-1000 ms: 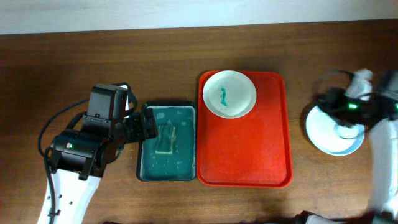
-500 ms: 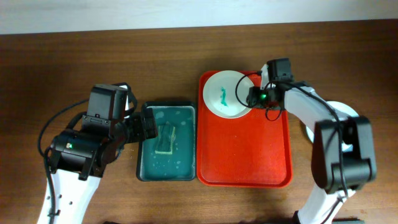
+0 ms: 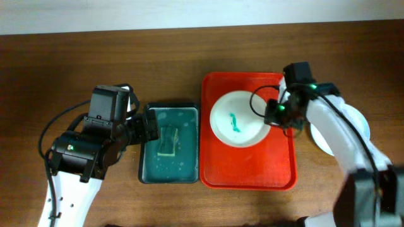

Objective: Clean dirty plates on tray and stack at the side

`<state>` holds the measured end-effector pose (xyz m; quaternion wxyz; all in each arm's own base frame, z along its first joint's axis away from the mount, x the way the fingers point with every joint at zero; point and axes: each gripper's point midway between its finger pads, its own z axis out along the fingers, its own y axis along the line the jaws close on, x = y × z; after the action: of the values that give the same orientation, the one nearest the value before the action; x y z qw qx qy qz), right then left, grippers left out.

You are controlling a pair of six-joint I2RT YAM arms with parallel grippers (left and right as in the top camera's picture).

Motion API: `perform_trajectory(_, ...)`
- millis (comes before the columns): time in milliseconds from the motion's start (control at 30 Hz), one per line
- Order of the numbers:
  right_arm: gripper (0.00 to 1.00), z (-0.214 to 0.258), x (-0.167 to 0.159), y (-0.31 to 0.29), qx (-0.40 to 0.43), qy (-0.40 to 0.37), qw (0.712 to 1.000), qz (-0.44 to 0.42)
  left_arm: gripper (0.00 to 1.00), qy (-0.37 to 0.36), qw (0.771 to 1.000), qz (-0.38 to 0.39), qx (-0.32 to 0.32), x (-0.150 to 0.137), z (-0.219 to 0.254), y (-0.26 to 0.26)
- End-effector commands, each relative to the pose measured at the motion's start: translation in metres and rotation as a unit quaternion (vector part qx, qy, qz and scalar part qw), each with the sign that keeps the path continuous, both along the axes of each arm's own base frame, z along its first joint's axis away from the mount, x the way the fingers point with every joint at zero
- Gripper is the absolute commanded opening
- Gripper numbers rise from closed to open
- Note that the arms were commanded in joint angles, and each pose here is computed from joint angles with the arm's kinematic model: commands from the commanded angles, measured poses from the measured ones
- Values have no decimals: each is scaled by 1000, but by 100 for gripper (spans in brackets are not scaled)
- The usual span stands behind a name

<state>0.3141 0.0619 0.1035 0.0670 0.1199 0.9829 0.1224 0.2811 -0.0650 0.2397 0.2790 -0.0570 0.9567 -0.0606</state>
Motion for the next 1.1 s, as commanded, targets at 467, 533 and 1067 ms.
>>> perform_trajectory(467,34,-81,-75,3,58,-23,993,-103,99,-7,1000,2,-4,0,5,0)
perform_trajectory(533,38,-64,-68,1,51,-33,993,-104,100,-7,1000,2,-4,0,5,0)
perform_trajectory(1067,41,43,-62,-4,11,-114,993,12,51,201,970,-130,46,-17,-136,-53)
